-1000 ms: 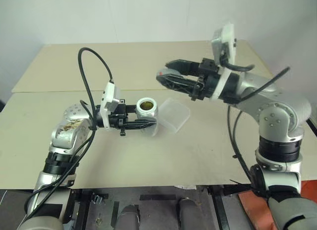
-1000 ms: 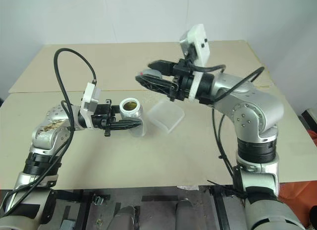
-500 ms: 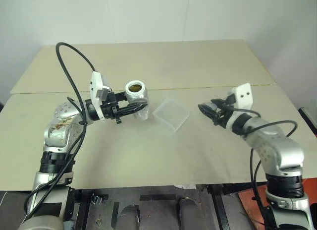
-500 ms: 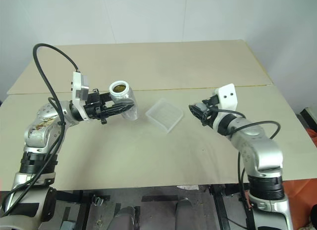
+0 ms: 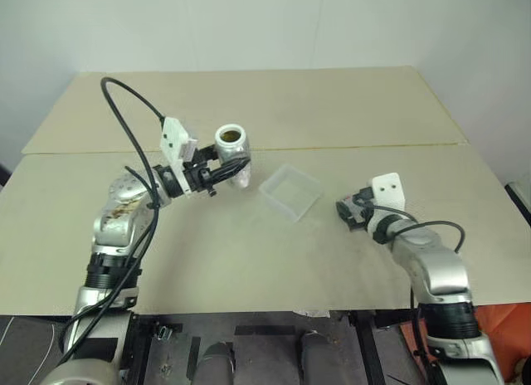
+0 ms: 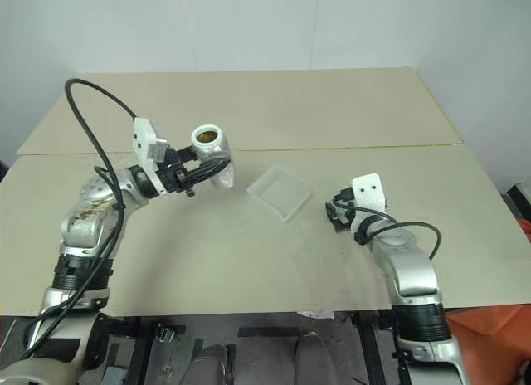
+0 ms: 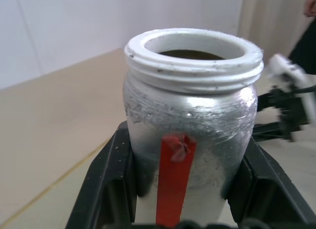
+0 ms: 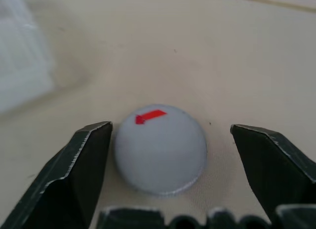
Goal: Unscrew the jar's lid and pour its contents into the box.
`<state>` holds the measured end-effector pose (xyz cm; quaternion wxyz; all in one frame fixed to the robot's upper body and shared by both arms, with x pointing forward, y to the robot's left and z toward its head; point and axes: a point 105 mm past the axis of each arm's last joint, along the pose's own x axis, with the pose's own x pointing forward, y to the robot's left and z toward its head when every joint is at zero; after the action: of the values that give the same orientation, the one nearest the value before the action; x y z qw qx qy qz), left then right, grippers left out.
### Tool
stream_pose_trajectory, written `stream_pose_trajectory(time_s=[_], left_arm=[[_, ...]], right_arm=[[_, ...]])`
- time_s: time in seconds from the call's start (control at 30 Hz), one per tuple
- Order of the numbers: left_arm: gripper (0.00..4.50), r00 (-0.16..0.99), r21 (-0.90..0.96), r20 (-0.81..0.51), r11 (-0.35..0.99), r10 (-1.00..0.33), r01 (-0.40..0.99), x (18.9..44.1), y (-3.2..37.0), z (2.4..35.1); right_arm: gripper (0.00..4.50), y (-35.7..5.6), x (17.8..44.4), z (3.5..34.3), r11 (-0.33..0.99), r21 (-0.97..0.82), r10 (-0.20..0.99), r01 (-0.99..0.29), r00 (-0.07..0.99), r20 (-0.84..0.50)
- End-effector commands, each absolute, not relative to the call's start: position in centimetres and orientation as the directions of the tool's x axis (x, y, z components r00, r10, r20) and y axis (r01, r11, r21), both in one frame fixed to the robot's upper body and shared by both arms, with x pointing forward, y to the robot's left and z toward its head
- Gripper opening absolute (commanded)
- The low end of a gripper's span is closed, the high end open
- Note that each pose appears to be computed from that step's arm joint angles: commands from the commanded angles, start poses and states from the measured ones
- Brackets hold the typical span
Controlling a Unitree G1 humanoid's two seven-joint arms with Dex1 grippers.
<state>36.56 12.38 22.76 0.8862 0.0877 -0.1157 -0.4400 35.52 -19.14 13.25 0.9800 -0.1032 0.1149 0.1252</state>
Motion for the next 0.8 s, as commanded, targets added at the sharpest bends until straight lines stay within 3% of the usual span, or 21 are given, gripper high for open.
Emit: stream_pose_trajectory(time_s=[0.03,0.17,0.27,0.43,0.53,0.67,0.8], left_arm=[[1.92,0.677,0.436,0.172,0.672,-0.716,0.599,38.3,12.4,24.7],[1.92,0.764,0.678,0.185,0.643,-0.618,0.355,40.9,11.8,24.1],[1.92,0.736,0.945,0.233,0.325,-0.636,-0.019,42.1,8.9,24.5],[1.92,0.600,0.915,0.343,0.114,-0.723,-0.386,42.6,5.1,25.9],[1.92,0.441,0.793,0.254,-0.076,-0.861,-0.605,41.6,1.8,24.6],[1.92,0.288,0.672,0.040,-0.187,-0.957,-0.717,40.2,-0.6,21.2],[1.92,0.314,0.642,0.014,-0.232,-0.949,-0.730,40.8,-0.9,20.5]], right_arm=[[4.45,-18.0,33.6,17.8,0.894,-0.140,0.393,-0.425,0.896,-0.207],[4.45,-16.6,31.5,19.8,0.798,-0.030,0.574,-0.602,0.774,-0.268],[4.45,-15.5,30.3,21.7,0.707,0.024,0.688,-0.707,0.679,-0.258],[4.45,-15.0,29.5,22.8,0.648,0.030,0.738,-0.761,0.618,-0.270],[4.45,-14.6,29.0,23.0,0.612,0.022,0.764,-0.791,0.583,-0.278],[4.45,-14.4,28.8,23.1,0.608,0.005,0.763,-0.794,0.583,-0.280],[4.45,-14.5,28.6,23.7,0.621,-0.003,0.759,-0.784,0.602,-0.250]])
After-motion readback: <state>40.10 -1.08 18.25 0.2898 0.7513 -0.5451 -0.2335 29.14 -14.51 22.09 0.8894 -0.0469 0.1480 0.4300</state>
